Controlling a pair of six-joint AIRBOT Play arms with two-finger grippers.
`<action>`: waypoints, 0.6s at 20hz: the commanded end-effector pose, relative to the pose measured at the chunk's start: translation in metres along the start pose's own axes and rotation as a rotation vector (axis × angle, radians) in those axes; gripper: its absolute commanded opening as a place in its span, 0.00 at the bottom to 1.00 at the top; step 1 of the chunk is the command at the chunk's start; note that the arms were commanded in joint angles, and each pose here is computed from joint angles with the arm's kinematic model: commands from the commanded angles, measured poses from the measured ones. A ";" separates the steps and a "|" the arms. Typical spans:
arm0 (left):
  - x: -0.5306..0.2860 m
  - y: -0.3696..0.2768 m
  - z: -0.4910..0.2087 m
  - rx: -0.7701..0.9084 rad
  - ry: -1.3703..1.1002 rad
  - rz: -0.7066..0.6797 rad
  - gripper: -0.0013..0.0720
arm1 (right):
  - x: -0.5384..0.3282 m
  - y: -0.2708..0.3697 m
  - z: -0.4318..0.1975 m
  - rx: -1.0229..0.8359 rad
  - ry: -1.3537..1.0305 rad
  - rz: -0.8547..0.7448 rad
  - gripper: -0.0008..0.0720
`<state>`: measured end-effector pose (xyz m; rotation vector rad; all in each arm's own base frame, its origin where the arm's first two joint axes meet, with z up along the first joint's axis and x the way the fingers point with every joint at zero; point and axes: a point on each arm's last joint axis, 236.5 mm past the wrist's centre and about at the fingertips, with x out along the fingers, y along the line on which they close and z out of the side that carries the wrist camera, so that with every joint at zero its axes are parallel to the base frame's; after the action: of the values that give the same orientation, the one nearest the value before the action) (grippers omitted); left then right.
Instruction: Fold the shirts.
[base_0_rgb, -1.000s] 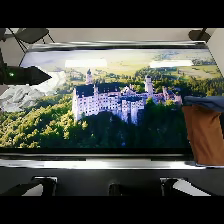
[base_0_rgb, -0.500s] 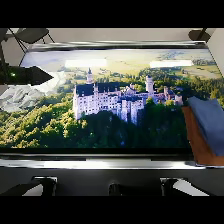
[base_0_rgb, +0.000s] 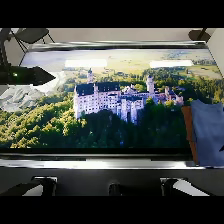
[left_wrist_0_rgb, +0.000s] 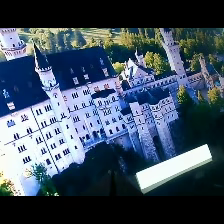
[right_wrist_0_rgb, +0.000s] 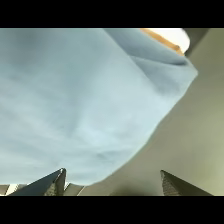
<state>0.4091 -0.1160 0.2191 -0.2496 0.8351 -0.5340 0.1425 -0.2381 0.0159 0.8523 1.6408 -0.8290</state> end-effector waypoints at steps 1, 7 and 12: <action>-0.009 -0.018 0.013 0.020 -0.039 -0.028 0.06 | -0.040 0.002 0.027 -0.077 -0.149 0.016 0.94; -0.060 0.073 0.093 0.196 -0.232 0.641 0.05 | -0.295 0.185 0.052 -0.451 -0.959 0.459 0.93; 0.030 0.116 -0.046 -0.024 0.371 0.702 0.99 | -0.186 0.361 -0.108 -0.935 -0.605 0.387 0.93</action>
<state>0.4682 -0.0499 0.1961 0.1181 0.8800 -0.0524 0.4257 -0.0971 0.2168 0.2767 0.9201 -0.1349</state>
